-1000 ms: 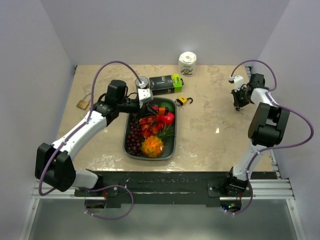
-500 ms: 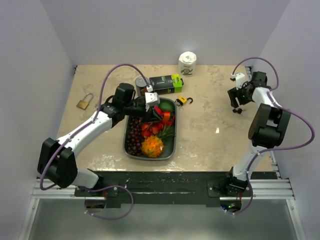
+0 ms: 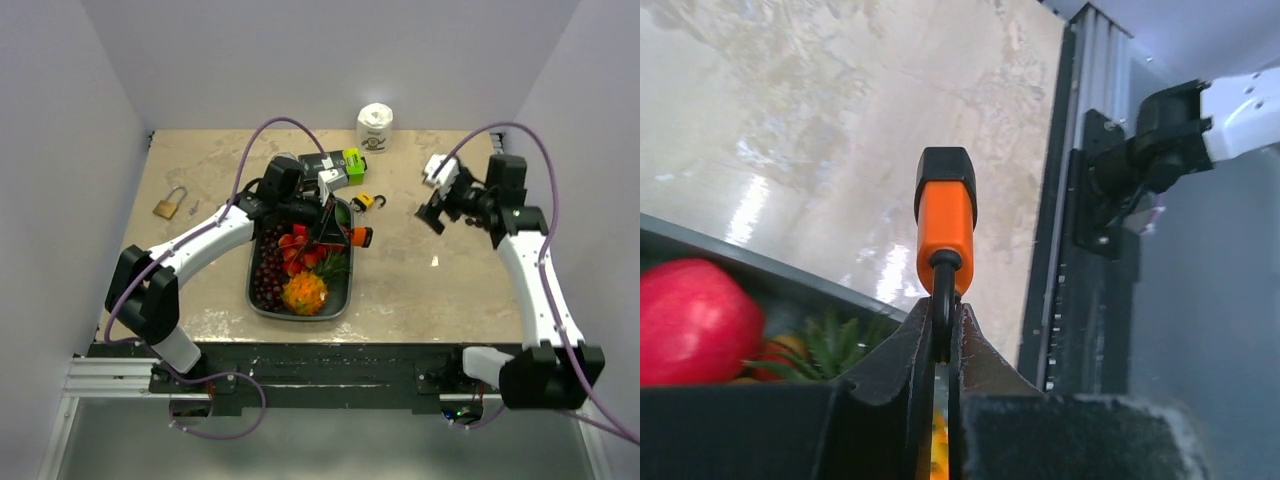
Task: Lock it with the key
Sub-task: Place the lock at the center of the board.
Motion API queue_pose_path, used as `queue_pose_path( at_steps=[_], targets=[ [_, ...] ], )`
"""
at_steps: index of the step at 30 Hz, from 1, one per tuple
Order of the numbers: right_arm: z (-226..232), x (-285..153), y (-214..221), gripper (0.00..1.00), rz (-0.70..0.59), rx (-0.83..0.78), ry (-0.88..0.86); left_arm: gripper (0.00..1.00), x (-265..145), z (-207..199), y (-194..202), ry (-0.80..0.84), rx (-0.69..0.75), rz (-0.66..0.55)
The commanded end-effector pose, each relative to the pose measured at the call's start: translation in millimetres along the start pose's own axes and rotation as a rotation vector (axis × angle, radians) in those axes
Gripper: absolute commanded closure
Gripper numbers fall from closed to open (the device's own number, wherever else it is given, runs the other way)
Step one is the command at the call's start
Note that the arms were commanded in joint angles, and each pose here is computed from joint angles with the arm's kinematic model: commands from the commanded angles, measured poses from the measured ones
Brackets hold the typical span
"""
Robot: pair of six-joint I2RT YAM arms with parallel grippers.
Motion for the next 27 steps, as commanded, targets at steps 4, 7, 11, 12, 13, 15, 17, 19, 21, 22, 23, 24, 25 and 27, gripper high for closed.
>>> queue_pose_path(
  at_steps=[4, 7, 11, 12, 13, 15, 17, 19, 21, 22, 23, 24, 25, 27],
  targets=[
    [98, -9, -74, 0.02, -0.33, -0.245, -0.162, 1.0, -3, -27, -13, 0.137, -0.199, -0.014],
    [122, -9, -83, 0.04, -0.349, -0.308, -0.233, 1.0, -3, -29, -13, 0.133, -0.236, -0.027],
    [145, -4, -90, 0.06, -0.366, -0.383, -0.274, 1.0, -3, -30, -11, 0.134, -0.268, -0.027],
    [148, -2, -92, 0.08, -0.366, -0.395, -0.28, 1.0, -2, -31, -11, 0.137, -0.265, -0.027],
    [154, 2, -93, 0.09, -0.356, -0.417, -0.292, 1.0, -2, -31, -11, 0.131, -0.268, -0.029],
    [160, 9, -93, 0.11, -0.33, -0.431, -0.313, 1.0, -2, -32, -11, 0.13, -0.27, -0.027],
    [166, 14, -92, 0.13, -0.306, -0.459, -0.314, 1.0, -2, -33, -10, 0.128, -0.275, -0.027],
    [170, 20, -90, 0.16, -0.296, -0.481, -0.31, 1.0, -2, -34, -10, 0.127, -0.269, -0.031],
    [169, 25, -87, 0.18, -0.268, -0.5, -0.283, 1.0, -3, -34, -10, 0.125, -0.27, -0.032],
    [170, 27, -86, 0.18, -0.265, -0.515, -0.278, 1.0, -3, -34, -10, 0.125, -0.27, -0.033],
    [170, 29, -84, 0.19, -0.252, -0.517, -0.269, 1.0, -3, -34, -10, 0.125, -0.269, -0.033],
    [169, 31, -84, 0.21, -0.253, -0.524, -0.259, 1.0, -3, -34, -10, 0.123, -0.27, -0.033],
    [170, 34, -81, 0.21, -0.242, -0.526, -0.259, 1.0, -3, -35, -11, 0.124, -0.266, -0.036],
    [168, 37, -81, 0.24, -0.236, -0.53, -0.234, 1.0, -3, -35, -10, 0.124, -0.266, -0.036]
  ],
)
Point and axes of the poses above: each gripper's point midway between its finger pads, its own x axis out along the fingers, its own z axis along the line the jaws close on, y = z × x, the point moved 6 cm from there along -x, back along the fingers, and after that the axes turned 2 degrees about -x, right-handed, at the moved point
